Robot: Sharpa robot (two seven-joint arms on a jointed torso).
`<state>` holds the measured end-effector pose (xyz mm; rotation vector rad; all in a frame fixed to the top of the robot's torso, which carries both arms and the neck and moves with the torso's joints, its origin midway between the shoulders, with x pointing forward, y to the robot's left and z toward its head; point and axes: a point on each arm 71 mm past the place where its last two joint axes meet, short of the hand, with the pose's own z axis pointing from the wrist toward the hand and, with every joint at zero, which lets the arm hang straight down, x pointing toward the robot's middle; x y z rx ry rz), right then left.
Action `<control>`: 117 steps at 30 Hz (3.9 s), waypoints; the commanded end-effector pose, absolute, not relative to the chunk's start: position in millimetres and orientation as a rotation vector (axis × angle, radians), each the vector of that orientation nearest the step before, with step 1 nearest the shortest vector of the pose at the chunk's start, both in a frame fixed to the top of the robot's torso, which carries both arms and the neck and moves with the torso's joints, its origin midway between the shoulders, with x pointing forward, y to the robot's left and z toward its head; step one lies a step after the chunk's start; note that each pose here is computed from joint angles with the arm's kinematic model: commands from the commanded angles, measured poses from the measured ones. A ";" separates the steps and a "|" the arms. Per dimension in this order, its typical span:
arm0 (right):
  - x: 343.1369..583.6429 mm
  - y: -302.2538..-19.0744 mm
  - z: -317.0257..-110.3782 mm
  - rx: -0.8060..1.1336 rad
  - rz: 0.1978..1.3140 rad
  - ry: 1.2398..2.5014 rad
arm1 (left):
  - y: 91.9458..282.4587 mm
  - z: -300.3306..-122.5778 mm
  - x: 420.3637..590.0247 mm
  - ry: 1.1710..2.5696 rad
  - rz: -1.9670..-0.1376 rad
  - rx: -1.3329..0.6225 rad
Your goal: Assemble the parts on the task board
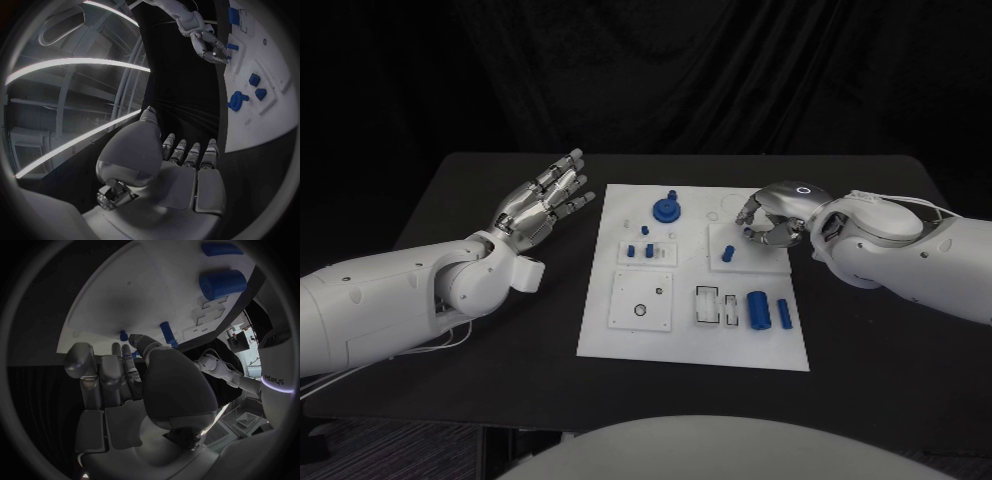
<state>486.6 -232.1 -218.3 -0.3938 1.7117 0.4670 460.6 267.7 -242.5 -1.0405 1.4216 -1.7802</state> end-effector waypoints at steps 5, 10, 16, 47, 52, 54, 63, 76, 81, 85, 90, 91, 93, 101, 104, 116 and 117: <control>486.9 -233.3 -225.0 -0.405 0.464 1.725 | 267.0 -237.4 459.3 1.344 -1.852 -0.995; 487.9 -235.2 -227.1 -0.403 0.458 1.730 | 267.5 -238.9 459.1 1.354 -1.848 -0.998; 488.3 -236.2 -228.2 -0.402 0.455 1.731 | 266.9 -241.2 458.9 1.365 -1.846 -1.004; 484.9 -237.4 -220.2 -0.393 0.507 1.621 | 267.4 -251.8 456.3 1.409 -1.833 -1.036; 482.3 -238.6 -213.4 -0.387 0.517 1.594 | 268.2 -252.4 456.0 1.410 -1.827 -1.038; 482.1 -238.1 -208.1 -0.386 0.519 1.582 | 268.3 -252.5 455.8 1.411 -1.826 -1.039; 479.3 -230.6 -175.8 -0.396 0.530 1.548 | 267.5 -252.8 455.3 1.412 -1.824 -1.040; 444.2 -175.5 -166.3 -0.513 0.653 1.641 | 264.0 -255.9 455.1 1.416 -1.823 -1.043; 437.8 -150.2 -172.8 -0.581 0.692 1.666 | 262.8 -256.9 455.1 1.418 -1.824 -1.045; 436.9 -134.3 -181.6 -0.617 0.716 1.684 | 261.4 -257.4 455.2 1.419 -1.825 -1.045; 436.5 -119.5 -192.8 -0.646 0.738 1.702 | 260.1 -257.7 455.5 1.421 -1.826 -1.044; 436.1 -116.0 -195.7 -0.656 0.740 1.705 | 259.8 -257.8 455.6 1.422 -1.827 -1.044; 435.1 -110.0 -200.6 -0.677 0.743 1.707 | 259.1 -258.1 455.9 1.424 -1.828 -1.044; 428.6 -90.4 -214.8 -0.728 0.770 1.700 | 256.4 -259.1 456.6 1.430 -1.835 -1.045; 427.1 -86.7 -217.8 -0.737 0.776 1.700 | 255.7 -259.5 456.8 1.432 -1.836 -1.045; 420.8 -83.0 -224.6 -0.748 0.783 1.703 | 254.9 -260.6 457.1 1.434 -1.837 -1.046; 420.6 -82.8 -224.9 -0.750 0.782 1.703 | 254.8 -260.7 457.1 1.435 -1.837 -1.046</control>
